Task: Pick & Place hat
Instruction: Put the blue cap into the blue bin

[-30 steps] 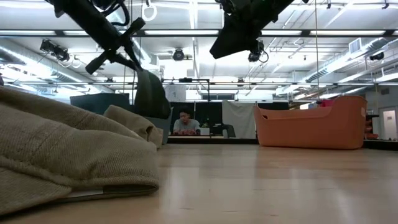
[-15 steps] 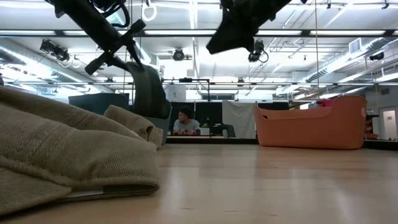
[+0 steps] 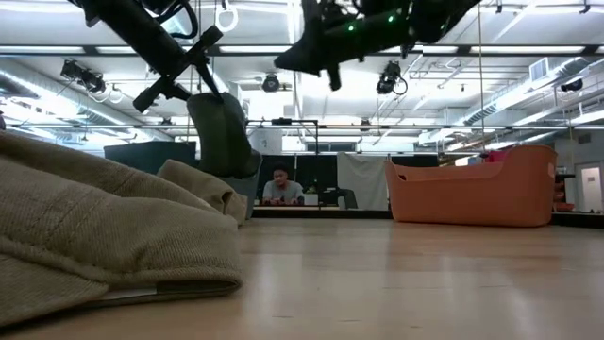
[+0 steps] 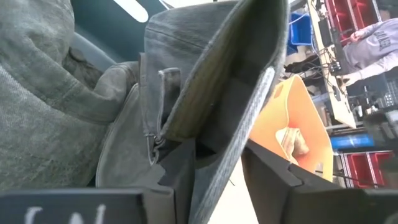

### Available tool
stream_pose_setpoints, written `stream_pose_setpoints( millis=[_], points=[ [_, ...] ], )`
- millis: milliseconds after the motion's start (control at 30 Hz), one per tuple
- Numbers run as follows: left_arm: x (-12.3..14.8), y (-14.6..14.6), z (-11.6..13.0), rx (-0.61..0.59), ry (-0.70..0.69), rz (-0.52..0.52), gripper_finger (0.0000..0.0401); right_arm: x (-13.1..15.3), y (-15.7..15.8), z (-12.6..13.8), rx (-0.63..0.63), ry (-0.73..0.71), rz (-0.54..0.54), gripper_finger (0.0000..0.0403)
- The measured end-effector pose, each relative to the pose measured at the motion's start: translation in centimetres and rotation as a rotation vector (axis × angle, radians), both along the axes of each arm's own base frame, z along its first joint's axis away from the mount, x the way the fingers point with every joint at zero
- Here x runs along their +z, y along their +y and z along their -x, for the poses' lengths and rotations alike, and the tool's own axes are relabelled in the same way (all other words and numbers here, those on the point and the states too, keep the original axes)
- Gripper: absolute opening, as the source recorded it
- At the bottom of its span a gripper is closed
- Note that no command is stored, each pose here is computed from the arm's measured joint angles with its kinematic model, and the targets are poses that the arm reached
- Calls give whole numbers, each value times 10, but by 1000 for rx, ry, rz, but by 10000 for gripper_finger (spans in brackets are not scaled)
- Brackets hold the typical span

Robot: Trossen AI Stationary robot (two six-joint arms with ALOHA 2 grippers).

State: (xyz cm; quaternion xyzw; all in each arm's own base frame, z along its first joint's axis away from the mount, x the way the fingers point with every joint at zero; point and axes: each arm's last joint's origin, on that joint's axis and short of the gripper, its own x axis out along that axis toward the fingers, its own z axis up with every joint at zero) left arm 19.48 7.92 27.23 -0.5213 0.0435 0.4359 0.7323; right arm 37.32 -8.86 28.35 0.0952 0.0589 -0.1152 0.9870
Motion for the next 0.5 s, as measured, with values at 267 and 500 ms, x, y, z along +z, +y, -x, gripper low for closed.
stream_pose_setpoints(
  millis=[267, 500],
  points=[
    [0, 0, 0, 2, -2, -4, 80, -32, -3, -35, 45, -6, -57, 2],
    [0, 0, 0, -16, 19, -24, 82, -40, -8, -78, 90, 82, -30, 1]
  ],
)
